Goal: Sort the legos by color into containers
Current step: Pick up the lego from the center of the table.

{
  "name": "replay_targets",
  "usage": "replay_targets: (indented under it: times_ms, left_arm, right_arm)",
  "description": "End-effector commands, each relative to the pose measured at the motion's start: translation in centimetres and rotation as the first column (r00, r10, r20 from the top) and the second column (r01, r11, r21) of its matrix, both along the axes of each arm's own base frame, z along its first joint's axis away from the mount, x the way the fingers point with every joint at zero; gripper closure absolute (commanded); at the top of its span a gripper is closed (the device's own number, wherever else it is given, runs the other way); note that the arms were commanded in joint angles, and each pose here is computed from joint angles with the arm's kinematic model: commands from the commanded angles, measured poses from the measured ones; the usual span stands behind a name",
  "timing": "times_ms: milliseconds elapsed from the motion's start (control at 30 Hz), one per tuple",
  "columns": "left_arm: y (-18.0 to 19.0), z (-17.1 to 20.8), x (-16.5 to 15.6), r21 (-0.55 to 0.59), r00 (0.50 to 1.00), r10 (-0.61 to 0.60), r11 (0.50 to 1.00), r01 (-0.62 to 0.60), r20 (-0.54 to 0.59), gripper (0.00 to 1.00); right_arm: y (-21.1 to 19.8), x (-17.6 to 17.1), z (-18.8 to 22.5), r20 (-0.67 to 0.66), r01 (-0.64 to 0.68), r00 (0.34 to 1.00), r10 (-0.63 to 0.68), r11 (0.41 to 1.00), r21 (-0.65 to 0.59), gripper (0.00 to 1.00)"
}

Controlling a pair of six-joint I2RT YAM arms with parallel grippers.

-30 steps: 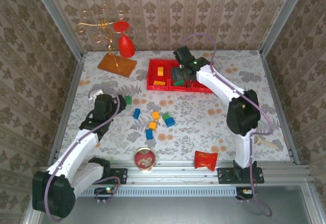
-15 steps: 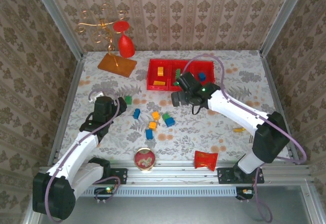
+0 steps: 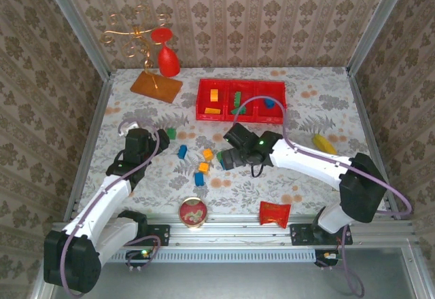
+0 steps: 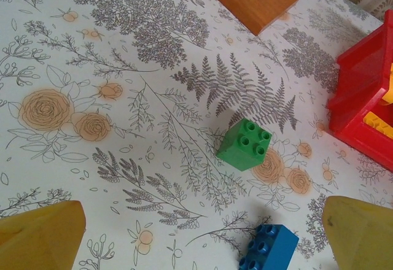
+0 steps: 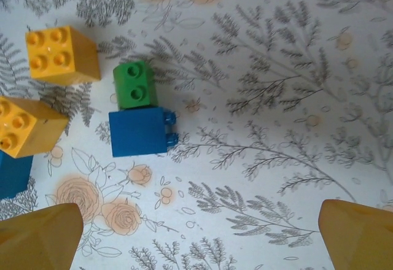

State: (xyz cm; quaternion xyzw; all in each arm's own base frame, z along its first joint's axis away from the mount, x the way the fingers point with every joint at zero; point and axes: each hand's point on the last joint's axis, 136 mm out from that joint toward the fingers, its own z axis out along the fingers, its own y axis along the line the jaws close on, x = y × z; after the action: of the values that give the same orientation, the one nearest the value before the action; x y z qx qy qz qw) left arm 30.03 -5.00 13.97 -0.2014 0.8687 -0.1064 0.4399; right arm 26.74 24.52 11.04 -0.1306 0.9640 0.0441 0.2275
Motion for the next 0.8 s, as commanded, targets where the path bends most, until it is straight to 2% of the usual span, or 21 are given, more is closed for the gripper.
replay_targets:
  times_ms: [0,433,767]
  left_arm:
    - [0.0,0.2,0.3,0.004,1.000,-0.012,1.000,0.012,0.009,0.00]
    - [0.0,-0.1,0.4,0.001,1.000,-0.009,1.000,0.009,-0.002,0.00]
    - [0.2,-0.5,0.3,0.001,1.000,-0.003,1.000,0.003,-0.008,0.00]
  right_arm:
    - [1.0,-0.3,-1.3,-0.047,-0.006,0.999,0.006,1.000,0.004,0.00]
    - [2.7,0.3,-3.8,-0.107,-0.053,0.993,0.050,0.998,-0.025,0.04]
    - [3.5,0.9,-5.5,-0.132,-0.086,0.988,0.078,0.995,-0.058,0.12]
